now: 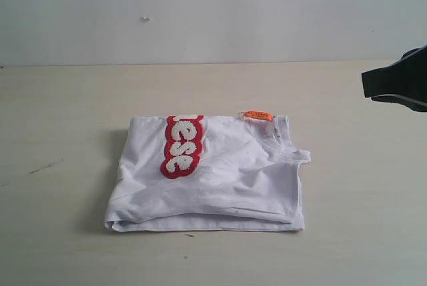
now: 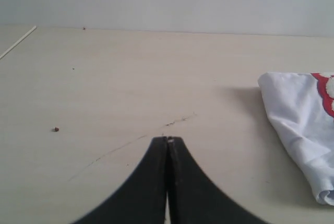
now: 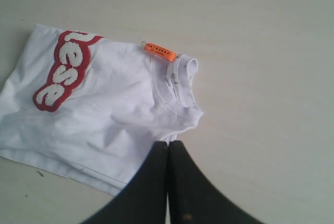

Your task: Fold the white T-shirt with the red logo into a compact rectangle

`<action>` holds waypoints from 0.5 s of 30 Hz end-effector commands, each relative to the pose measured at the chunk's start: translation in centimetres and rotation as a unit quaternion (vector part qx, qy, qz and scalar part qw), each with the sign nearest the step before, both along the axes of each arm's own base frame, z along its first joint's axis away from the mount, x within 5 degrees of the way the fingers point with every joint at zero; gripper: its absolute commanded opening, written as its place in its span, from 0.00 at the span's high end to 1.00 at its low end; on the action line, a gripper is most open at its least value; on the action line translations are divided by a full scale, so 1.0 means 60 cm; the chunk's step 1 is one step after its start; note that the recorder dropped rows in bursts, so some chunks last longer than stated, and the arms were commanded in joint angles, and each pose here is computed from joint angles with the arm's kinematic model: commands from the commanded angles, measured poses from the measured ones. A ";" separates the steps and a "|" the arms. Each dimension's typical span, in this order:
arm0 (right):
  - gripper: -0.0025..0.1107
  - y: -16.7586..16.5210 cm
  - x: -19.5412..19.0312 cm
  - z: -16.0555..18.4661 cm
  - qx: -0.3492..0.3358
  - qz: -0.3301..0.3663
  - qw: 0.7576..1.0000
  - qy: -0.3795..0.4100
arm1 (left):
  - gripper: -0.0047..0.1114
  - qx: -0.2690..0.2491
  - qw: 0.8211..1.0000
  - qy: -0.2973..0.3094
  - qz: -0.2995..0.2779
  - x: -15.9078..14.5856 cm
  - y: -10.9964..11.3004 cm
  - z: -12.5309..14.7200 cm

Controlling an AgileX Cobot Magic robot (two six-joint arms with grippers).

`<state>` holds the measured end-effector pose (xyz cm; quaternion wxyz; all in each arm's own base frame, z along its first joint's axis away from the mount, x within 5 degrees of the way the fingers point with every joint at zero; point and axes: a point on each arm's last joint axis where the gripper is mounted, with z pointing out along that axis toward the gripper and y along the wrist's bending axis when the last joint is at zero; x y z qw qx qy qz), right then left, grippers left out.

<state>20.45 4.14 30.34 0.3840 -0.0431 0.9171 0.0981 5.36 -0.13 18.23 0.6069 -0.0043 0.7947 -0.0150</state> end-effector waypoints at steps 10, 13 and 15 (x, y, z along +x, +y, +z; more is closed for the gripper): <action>0.98 -0.001 -0.002 0.001 0.000 -0.001 1.000 -0.006 | 0.96 0.003 1.000 0.001 0.008 -0.001 0.002 -0.002; 0.98 -0.001 -0.002 0.000 0.000 -0.001 1.000 -0.004 | 0.96 0.003 1.000 0.001 0.008 -0.001 0.002 -0.002; 0.98 -0.001 -0.003 0.000 0.000 0.000 1.000 -0.001 | 0.96 0.005 1.000 0.001 0.007 -0.001 0.002 -0.002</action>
